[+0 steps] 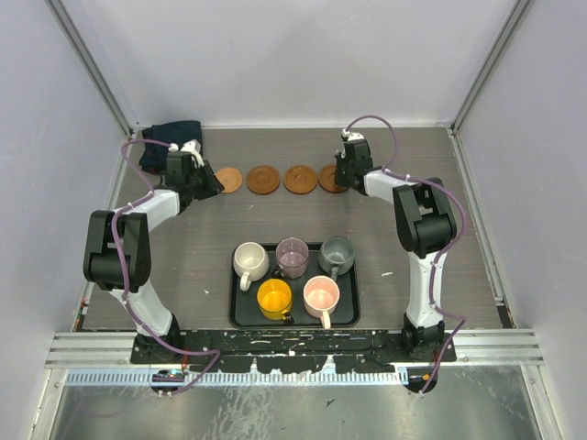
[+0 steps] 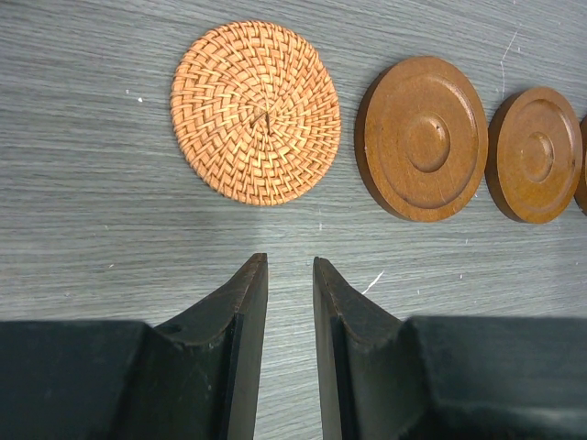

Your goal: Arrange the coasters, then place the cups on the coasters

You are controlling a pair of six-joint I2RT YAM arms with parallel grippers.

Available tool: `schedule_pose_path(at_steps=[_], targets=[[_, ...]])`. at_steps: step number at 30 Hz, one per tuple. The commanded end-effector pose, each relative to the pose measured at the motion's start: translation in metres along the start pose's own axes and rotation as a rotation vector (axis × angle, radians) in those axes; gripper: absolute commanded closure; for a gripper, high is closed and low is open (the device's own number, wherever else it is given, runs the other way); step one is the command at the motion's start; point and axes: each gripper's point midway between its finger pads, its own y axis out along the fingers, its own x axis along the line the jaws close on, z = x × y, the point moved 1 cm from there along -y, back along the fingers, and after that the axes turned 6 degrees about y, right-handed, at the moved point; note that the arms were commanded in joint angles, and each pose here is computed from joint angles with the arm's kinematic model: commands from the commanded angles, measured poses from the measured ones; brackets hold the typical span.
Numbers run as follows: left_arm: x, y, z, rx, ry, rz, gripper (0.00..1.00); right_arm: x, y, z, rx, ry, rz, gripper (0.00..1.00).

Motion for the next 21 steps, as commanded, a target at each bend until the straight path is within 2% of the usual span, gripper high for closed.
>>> schedule_pose_path(at_steps=[1, 21], targets=[[-0.0060, -0.0045, -0.0197, -0.062, 0.008, 0.024, 0.72, -0.0084, -0.0139, 0.0010, 0.011, 0.004, 0.053, 0.99], [-0.0060, -0.0048, -0.0197, -0.055, 0.008, 0.022, 0.72, -0.0104, -0.0180, -0.0062, -0.008, 0.012, 0.071, 0.99]])
